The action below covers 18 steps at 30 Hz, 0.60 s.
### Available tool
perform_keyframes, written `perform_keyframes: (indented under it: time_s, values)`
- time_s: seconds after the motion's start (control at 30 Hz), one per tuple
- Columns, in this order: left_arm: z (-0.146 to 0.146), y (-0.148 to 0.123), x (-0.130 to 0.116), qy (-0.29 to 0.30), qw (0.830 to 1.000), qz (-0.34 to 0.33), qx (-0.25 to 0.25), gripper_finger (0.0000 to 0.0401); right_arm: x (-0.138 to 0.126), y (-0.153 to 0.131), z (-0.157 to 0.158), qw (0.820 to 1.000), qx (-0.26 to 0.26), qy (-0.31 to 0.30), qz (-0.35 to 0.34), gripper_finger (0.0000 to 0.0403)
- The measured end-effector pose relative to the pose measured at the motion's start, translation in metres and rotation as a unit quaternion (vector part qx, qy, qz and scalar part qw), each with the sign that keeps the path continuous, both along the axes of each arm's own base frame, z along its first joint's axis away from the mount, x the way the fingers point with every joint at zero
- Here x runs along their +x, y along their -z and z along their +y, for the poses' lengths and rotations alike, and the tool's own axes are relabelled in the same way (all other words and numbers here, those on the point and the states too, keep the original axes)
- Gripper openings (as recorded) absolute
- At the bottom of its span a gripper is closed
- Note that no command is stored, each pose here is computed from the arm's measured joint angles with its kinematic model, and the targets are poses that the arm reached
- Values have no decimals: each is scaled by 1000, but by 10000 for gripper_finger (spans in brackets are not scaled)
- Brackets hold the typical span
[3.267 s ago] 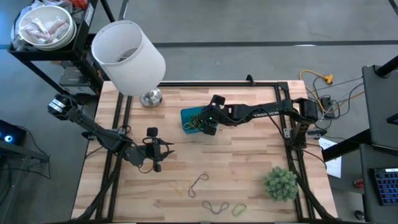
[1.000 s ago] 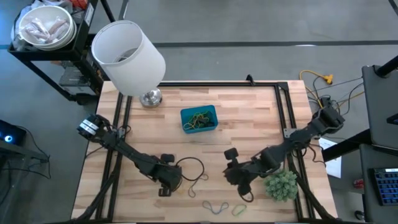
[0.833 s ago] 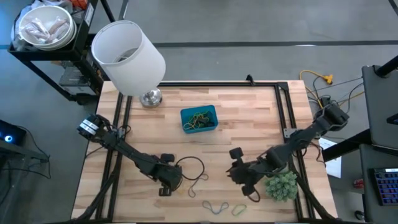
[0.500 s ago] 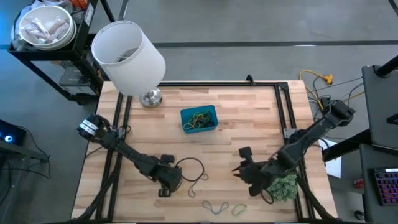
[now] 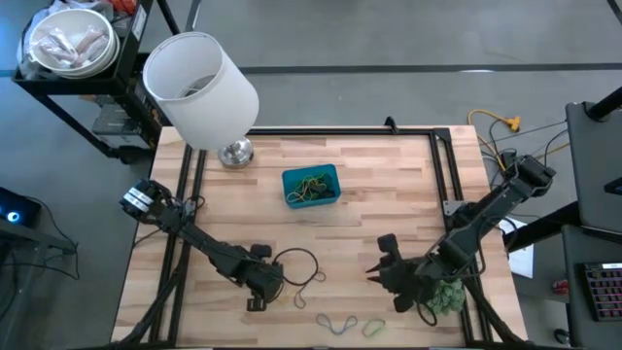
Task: Pick and place rubber bands into bin
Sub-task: Put the yellow rubber band into the blue bin
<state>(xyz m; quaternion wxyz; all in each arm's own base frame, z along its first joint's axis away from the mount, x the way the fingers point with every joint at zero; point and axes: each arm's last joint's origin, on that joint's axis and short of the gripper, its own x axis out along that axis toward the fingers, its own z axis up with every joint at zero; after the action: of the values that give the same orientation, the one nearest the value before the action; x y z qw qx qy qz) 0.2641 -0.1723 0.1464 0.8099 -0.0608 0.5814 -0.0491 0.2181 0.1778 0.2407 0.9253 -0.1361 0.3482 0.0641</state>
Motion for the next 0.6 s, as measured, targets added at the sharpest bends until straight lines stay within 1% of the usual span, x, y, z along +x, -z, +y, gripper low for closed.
perform_keyframes:
  time_s: [0.1,0.2,0.37,0.5,0.6]
  values:
    - [0,0,0,0,1000,4,-7,65,0,0,0,1000,-1,0,0,68]
    - [-1,0,-1,1,1000,5,-8,70,0,0,0,1000,0,0,0,68]
    - [-2,1,-3,2,1000,12,-4,63,0,0,0,1000,-1,0,0,68]
    - [-1,1,-7,-17,999,32,-1,54,0,0,0,1000,-1,0,0,68]
    - [-2,2,-9,-15,999,38,2,52,0,0,0,1000,-1,0,0,68]
